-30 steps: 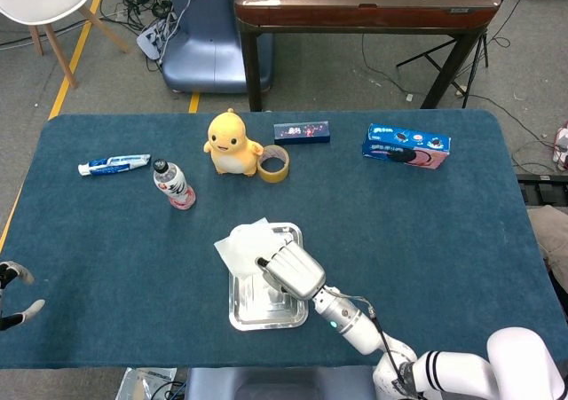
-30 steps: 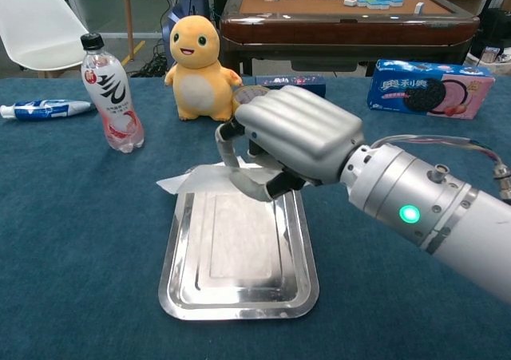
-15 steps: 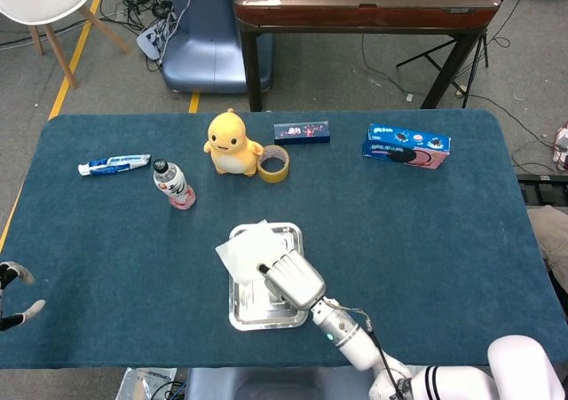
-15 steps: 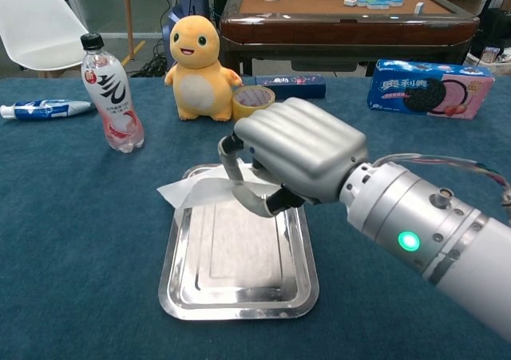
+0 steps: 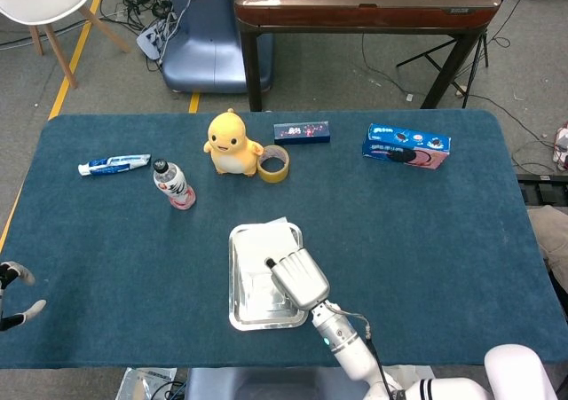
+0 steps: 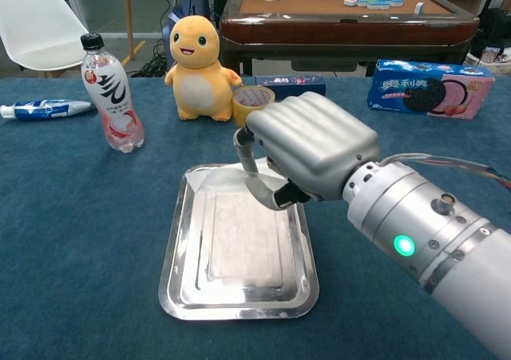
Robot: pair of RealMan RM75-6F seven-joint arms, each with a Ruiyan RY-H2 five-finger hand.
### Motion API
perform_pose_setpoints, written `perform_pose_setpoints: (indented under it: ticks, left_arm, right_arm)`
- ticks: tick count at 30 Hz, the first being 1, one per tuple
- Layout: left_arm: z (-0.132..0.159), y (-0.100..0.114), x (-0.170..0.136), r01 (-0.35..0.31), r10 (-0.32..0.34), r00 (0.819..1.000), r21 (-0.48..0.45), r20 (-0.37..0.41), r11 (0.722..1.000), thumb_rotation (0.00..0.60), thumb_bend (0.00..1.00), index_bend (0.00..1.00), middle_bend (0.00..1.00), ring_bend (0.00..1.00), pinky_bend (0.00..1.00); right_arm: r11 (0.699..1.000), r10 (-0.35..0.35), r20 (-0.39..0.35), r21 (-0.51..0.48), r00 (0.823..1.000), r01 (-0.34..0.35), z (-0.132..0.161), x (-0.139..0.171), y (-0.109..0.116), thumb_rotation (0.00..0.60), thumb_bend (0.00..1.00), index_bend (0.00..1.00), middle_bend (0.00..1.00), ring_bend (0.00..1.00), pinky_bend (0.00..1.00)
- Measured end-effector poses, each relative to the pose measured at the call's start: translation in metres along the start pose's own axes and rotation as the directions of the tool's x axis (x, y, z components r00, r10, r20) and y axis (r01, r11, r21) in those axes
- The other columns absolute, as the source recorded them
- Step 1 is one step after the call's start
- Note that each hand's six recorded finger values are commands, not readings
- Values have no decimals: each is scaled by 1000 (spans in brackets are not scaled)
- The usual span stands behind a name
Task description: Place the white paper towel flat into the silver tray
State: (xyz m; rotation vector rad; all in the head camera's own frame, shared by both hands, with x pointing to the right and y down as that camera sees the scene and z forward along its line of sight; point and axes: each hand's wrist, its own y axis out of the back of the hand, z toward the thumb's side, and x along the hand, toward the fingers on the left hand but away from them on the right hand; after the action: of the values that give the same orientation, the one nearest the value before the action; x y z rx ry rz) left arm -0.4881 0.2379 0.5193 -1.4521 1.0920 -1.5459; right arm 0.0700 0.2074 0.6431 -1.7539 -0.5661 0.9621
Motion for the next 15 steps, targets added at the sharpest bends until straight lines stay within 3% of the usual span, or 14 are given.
perform_pose_setpoints:
  ticks: [15]
  left_arm:
    - [0, -2, 0, 11, -11, 1000, 0, 1, 1000, 600, 72, 554, 482, 378, 684]
  right_arm:
    - [997, 48, 25, -66, 999, -46, 15, 7, -1, 600, 492, 636, 1000, 1000, 1000]
